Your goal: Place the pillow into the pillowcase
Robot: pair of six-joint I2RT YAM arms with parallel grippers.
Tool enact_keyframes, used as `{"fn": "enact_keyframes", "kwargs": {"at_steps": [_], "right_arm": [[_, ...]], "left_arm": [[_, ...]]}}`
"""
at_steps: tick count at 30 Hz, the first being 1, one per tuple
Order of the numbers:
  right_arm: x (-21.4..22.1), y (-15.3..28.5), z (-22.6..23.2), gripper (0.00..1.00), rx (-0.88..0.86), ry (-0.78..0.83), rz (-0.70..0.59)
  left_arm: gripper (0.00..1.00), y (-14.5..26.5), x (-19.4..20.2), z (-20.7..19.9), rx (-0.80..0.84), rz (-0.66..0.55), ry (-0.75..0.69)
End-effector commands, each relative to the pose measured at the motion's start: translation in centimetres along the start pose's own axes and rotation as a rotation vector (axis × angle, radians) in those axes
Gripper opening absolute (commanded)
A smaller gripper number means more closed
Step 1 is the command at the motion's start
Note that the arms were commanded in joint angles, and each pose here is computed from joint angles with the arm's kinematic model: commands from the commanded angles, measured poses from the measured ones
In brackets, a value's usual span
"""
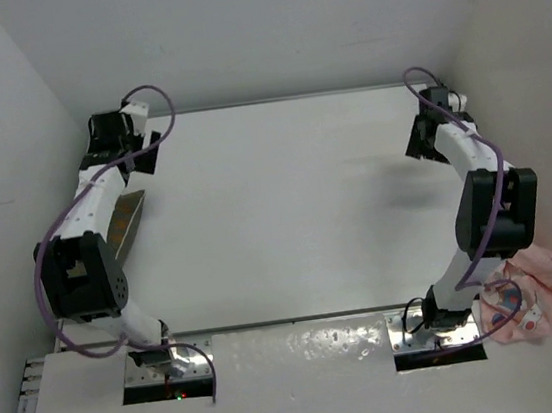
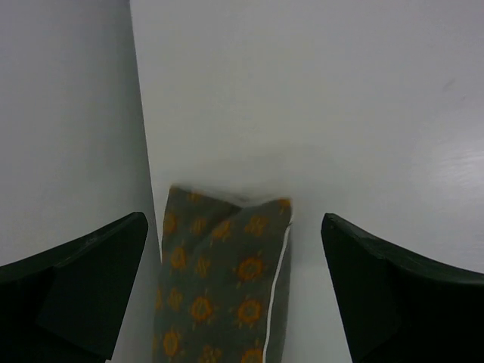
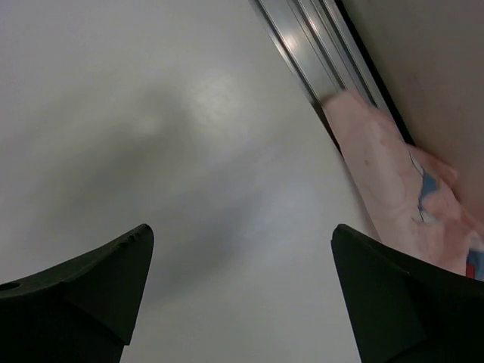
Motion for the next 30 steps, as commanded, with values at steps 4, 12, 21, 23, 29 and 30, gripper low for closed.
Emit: {"fn": "enact_keyframes", "kwargs": {"at_steps": [4,12,21,23,29,30], "right_arm": [[3.2,-3.4,-4.2,0.99,0.289,-0.138,0.190],[5.7,-6.6,-8.8,0.99,0.408,-0.214,0.306],[8.0,-8.5,-9.1,0.69,0.311,-0.200,0.377],[8.5,-8.8,-9.1,0.44,0.324,-0.168,0.395],[8.8,-8.3,-9.0,0.00,0.342,-0.135,0.374],[8.8,-7.9,-8.8,0.00,0.332,-0.120,0.359]], "left_arm": [[1.00,-1.0,7.0,2.0,-0.147,0.354,0.107],[1.00,-1.6,13.4,2.1,-0.168,0.520,0.157],[0.99,-3.1,17.8,1.4,-0.134,0.622,0.298],[0.96,-3.0,17.8,1.3,-0.134,0.595,0.304],[0.46,-2.6,18.4,1.2,-0.145,0.577,0.281],[0.28,-2.5,18.3,1.2,-0.144,0.568,0.283]]}}
Point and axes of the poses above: each gripper's point midway between its finger pads, its own y axis back along the fingers, its own z axis along the line the jaws close on, x = y × z, the point moved 10 cm from there along y, back along the fingers, and after that the axes turned 7 degrees about y, right-handed, at the moved point
